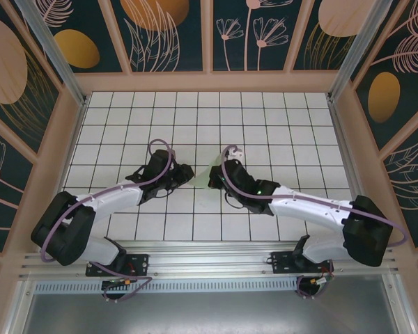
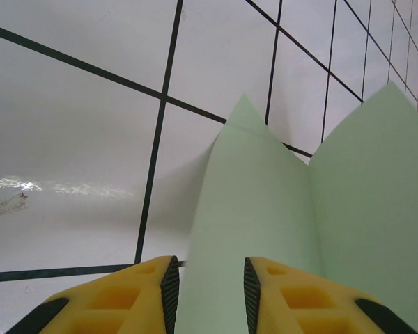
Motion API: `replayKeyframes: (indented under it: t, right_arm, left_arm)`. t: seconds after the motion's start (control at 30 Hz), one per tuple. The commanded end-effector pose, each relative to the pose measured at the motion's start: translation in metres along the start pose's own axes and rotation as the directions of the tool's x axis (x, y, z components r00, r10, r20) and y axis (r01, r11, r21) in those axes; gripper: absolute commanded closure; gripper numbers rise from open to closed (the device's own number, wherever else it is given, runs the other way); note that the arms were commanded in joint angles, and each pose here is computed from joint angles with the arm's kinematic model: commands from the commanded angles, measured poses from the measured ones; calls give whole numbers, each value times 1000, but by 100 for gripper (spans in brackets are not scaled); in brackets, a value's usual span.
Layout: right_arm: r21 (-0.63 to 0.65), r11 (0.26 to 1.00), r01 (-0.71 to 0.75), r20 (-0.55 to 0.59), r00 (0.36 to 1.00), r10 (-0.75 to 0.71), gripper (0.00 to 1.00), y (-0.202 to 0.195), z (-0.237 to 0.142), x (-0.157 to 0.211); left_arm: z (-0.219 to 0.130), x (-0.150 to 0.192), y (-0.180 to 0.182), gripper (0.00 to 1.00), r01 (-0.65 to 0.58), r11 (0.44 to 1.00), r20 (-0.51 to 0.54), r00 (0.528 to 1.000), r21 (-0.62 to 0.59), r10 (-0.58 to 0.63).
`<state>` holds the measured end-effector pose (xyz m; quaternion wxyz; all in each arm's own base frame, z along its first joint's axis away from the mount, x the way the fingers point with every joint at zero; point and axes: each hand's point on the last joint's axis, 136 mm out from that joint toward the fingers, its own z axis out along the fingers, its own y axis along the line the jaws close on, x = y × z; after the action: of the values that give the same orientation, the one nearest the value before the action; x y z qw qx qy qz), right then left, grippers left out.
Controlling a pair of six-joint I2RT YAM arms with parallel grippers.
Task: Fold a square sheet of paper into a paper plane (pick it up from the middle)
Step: Fold the second fold of the triangle at the center of the table.
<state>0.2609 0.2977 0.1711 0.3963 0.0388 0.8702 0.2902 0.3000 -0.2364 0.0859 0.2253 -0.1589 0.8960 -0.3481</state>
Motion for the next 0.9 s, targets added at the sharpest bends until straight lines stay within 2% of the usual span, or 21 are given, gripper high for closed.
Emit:
replayKeyframes:
  t: [0.0,0.17,0.4,0.67,0.87]
  right_arm:
    - [34,999,-26,-3,1000,26,100,-6,3,1]
    - [28,999,-17,-116,993,20,100,-5,20,43]
    - [23,1000,13,-199,980,-9,100,2,35,75]
    - [18,999,29,-243,970,-23,100,-5,37,89]
    - [2,1000,18,-260,965,-17,100,-10,38,96]
  left_arm:
    - [-3,-4,-7,66,-19,1000,7,1000,14,19]
    - [-5,-5,-5,66,-15,1000,16,1000,7,15]
    - [-7,-5,2,67,-12,1000,29,999,-15,13]
    - [7,25,9,86,36,999,-101,994,37,-33]
    - [16,46,6,91,33,996,-202,979,83,-16]
